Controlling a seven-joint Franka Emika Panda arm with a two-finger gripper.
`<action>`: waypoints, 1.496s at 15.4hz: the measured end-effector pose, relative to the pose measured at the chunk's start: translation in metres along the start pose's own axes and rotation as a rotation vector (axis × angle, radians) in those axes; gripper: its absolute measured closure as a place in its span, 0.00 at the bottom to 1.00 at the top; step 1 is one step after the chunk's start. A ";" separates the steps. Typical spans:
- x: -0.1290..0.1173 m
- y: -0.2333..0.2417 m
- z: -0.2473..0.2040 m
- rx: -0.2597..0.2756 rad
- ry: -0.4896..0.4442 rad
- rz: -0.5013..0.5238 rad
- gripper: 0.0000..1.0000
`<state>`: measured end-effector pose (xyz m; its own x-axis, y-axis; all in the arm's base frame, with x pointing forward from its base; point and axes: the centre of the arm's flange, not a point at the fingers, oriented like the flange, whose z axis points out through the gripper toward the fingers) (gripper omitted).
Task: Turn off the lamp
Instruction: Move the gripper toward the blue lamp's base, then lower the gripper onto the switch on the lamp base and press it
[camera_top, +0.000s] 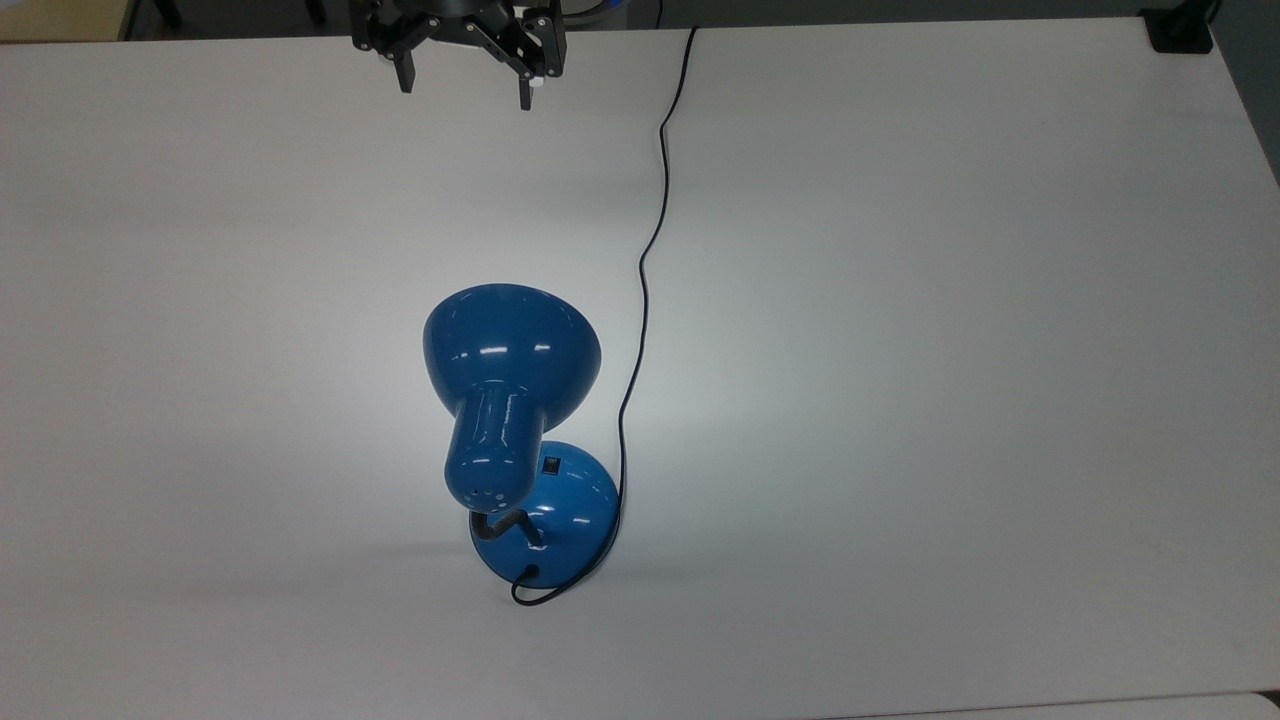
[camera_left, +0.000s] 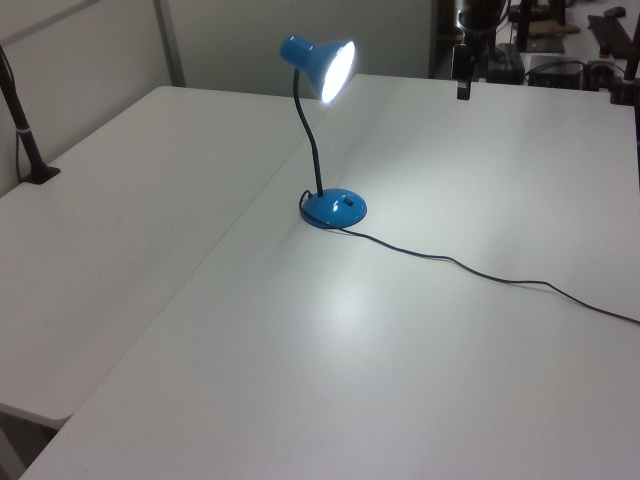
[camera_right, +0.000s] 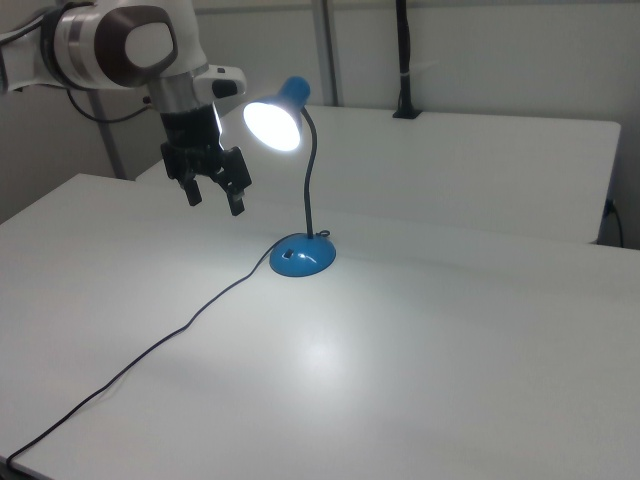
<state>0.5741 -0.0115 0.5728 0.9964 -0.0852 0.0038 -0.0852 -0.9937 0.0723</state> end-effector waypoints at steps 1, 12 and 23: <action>0.000 0.000 0.000 0.000 0.000 0.000 0.00; 0.006 -0.003 0.011 -0.004 -0.013 -0.045 0.27; 0.080 -0.027 0.106 0.038 0.147 -0.188 0.99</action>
<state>0.6561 0.0007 0.4659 0.9841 0.1099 0.1392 0.1042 -0.9934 0.0475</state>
